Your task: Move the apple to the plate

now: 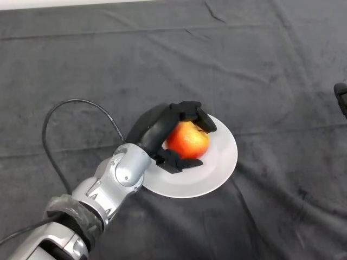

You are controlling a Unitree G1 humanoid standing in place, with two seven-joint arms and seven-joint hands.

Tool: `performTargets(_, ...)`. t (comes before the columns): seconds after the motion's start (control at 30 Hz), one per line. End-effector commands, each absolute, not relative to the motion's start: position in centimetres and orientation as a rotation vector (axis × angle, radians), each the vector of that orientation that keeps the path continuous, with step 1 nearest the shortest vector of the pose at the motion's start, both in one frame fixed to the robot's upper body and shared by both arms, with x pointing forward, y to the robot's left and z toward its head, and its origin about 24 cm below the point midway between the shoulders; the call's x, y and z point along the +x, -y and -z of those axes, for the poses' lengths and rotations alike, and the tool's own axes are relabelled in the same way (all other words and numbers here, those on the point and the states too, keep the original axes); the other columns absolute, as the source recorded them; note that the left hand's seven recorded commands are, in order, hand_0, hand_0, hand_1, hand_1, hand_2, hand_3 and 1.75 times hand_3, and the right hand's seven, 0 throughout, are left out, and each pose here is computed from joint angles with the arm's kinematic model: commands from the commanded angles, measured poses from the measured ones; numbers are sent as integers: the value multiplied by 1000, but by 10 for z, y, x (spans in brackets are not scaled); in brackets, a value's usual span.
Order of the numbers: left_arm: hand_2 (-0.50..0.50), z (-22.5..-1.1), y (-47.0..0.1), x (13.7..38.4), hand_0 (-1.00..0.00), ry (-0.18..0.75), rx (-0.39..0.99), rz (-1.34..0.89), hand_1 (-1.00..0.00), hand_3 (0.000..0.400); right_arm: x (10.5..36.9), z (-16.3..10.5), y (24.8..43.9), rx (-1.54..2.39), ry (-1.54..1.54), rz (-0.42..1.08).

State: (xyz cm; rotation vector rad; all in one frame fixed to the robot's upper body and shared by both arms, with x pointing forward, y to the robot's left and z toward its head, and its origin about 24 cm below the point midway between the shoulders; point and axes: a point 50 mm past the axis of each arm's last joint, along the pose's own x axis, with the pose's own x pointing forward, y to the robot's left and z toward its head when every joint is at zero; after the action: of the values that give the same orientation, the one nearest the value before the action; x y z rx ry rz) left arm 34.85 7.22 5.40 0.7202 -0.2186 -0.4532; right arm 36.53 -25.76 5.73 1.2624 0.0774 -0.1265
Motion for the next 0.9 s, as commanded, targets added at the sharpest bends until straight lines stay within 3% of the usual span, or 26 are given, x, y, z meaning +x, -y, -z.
performTargets(0.03,0,-55,-76,352,0,206,747,450,0,0,368,-75,271,1260,10,133)
performTargets(0.47,0,-68,-89,358,0,225,720,409,0,0,368,-75,271,1261,10,133)
performTargets(0.9,0,-96,-146,361,0,272,675,289,0,0,368,-75,271,1260,10,133)
